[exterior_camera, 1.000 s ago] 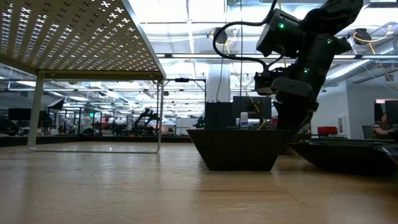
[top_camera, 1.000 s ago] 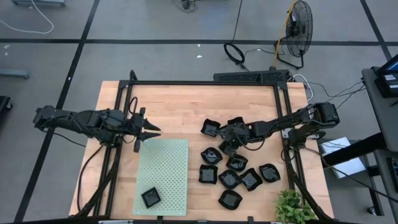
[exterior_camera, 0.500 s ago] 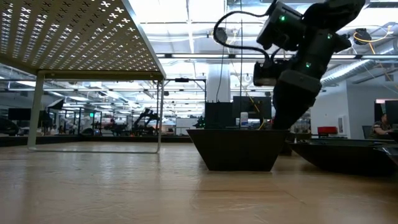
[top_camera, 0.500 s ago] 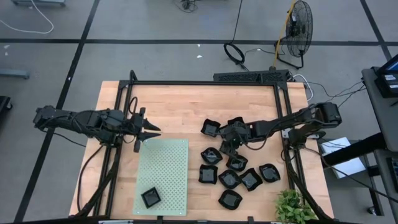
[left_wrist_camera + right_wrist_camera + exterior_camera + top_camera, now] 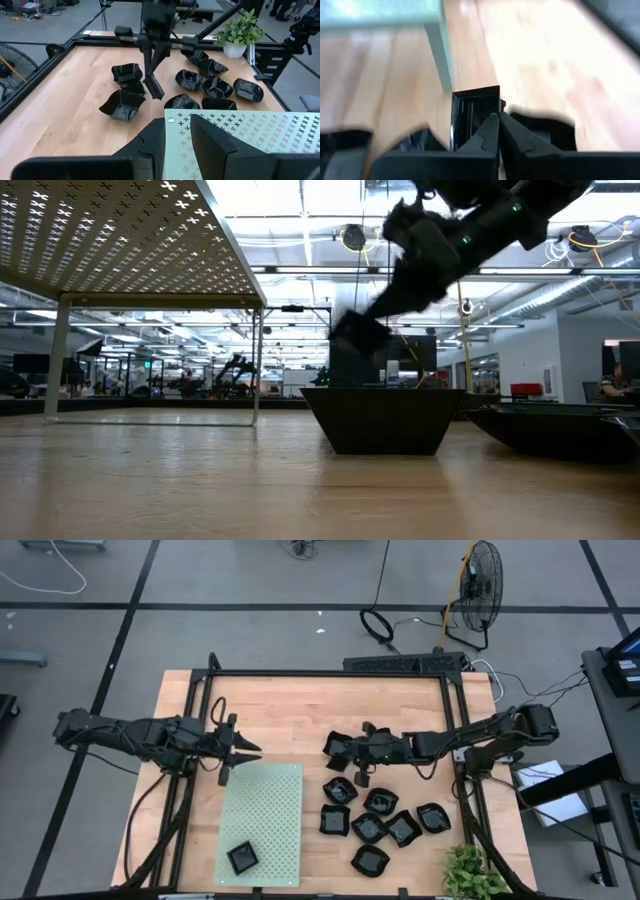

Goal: Pick & Place Mini shaped plates
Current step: Stack the square plate on top of the other square plates on the shelf

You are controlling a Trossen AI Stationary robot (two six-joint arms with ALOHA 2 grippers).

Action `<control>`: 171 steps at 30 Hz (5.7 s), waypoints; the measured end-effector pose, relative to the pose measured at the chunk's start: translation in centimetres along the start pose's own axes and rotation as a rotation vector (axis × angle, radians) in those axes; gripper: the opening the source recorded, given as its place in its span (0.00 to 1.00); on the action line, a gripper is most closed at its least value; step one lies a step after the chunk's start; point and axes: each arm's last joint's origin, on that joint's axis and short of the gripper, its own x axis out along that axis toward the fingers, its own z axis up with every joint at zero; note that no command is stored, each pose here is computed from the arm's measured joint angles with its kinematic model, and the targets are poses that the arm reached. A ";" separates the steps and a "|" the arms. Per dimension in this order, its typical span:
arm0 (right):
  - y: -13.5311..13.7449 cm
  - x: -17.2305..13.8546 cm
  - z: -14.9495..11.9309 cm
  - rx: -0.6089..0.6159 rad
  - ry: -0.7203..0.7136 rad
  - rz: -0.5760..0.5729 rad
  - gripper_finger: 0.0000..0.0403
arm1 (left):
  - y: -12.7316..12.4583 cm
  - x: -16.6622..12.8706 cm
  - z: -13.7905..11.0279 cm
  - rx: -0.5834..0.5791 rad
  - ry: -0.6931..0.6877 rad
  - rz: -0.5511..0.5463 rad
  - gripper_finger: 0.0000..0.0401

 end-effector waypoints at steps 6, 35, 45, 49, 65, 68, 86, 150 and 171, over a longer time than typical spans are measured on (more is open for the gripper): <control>0.3 0.6 1.9 -0.103 -0.230 -0.010 0.00 | -0.2 2.2 0.4 0.030 -0.023 -0.001 0.24; 0.5 1.6 2.9 -0.206 -0.432 -0.067 0.00 | -0.9 12.6 2.3 0.075 0.036 0.232 0.51; 0.5 1.7 2.8 -0.206 -0.429 -0.066 0.00 | -0.8 13.8 2.2 0.098 0.122 0.316 0.45; 0.5 1.7 2.8 -0.206 -0.429 -0.066 0.00 | -0.7 13.8 2.3 0.091 0.113 0.320 0.42; 0.5 1.7 2.8 -0.208 -0.429 -0.065 0.00 | -0.6 13.8 2.4 0.087 0.108 0.337 0.04; 0.5 1.7 2.8 -0.208 -0.428 -0.065 0.00 | -0.6 13.8 2.4 0.087 0.107 0.338 0.02; 1.1 1.5 2.8 -0.187 -0.431 -0.036 0.28 | -1.1 9.3 4.7 0.087 0.041 0.316 0.01; 1.5 1.4 2.8 -0.169 -0.441 -0.022 0.39 | -16.8 0.8 -1.8 -0.741 0.562 -0.197 0.17; 1.5 1.4 2.8 -0.169 -0.441 -0.022 0.39 | -17.3 0.9 -1.0 -0.578 0.477 -0.324 0.37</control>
